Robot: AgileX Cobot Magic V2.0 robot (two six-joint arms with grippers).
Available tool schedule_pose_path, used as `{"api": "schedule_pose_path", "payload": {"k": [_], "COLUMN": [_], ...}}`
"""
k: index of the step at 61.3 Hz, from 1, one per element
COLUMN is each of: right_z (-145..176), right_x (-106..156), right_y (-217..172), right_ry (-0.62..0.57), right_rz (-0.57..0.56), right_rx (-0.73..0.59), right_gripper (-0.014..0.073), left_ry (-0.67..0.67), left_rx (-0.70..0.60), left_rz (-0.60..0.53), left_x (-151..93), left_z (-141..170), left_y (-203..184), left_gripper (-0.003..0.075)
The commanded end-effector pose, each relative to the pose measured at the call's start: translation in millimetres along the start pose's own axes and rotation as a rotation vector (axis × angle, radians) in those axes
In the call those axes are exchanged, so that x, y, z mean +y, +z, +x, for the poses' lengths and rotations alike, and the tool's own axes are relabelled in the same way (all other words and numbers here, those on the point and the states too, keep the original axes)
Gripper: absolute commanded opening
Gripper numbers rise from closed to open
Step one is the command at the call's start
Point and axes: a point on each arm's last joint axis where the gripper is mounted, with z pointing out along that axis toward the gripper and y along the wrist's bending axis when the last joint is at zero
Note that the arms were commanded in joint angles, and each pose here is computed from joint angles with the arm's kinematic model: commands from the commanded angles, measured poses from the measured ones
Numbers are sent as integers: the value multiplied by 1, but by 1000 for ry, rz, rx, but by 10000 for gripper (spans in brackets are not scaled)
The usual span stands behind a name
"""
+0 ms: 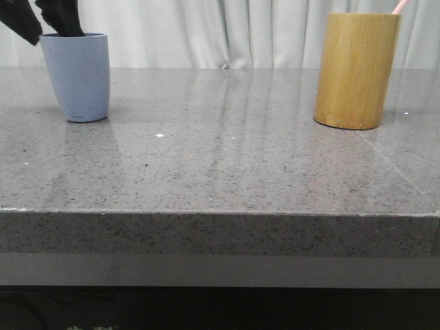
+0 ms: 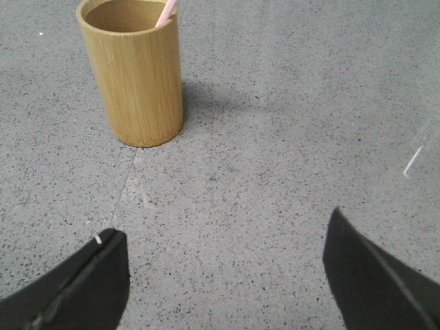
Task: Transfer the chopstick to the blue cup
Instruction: 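Lower the open left gripper into the blue cup and grasp its rim, then lift the blue cup with the left gripper and carry it toward the bamboo cup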
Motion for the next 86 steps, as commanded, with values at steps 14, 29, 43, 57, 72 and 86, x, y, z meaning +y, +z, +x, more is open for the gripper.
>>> {"api": "schedule_pose_path", "payload": {"k": [14, 29, 43, 57, 72, 86], "right_z": [-15, -15, -15, -15, -15, -15], "right_x": [0, 0, 0, 0, 0, 0], "right_y": [-4, -4, -4, -4, -4, -4], "right_ry": [-6, -6, -4, -4, 1, 2], "right_rz": [3, 3, 1, 1, -2, -3], "right_rx": [-88, -88, -88, -88, -87, -87], "right_gripper": [592, 592, 592, 592, 592, 592], "left_ry": [5, 3, 127, 219, 278, 284], "left_rx": [-89, -94, -155, -230, -241, -242], "left_rz": [-3, 15, 84, 164, 252, 310], "left_x": [-2, -6, -49, -99, -145, -168], "left_z": [-13, -16, -34, -50, -54, -54], "left_y": [-22, -26, -59, -79, -66, -47], "left_gripper": [134, -18, -19, -19, -19, -19]}}
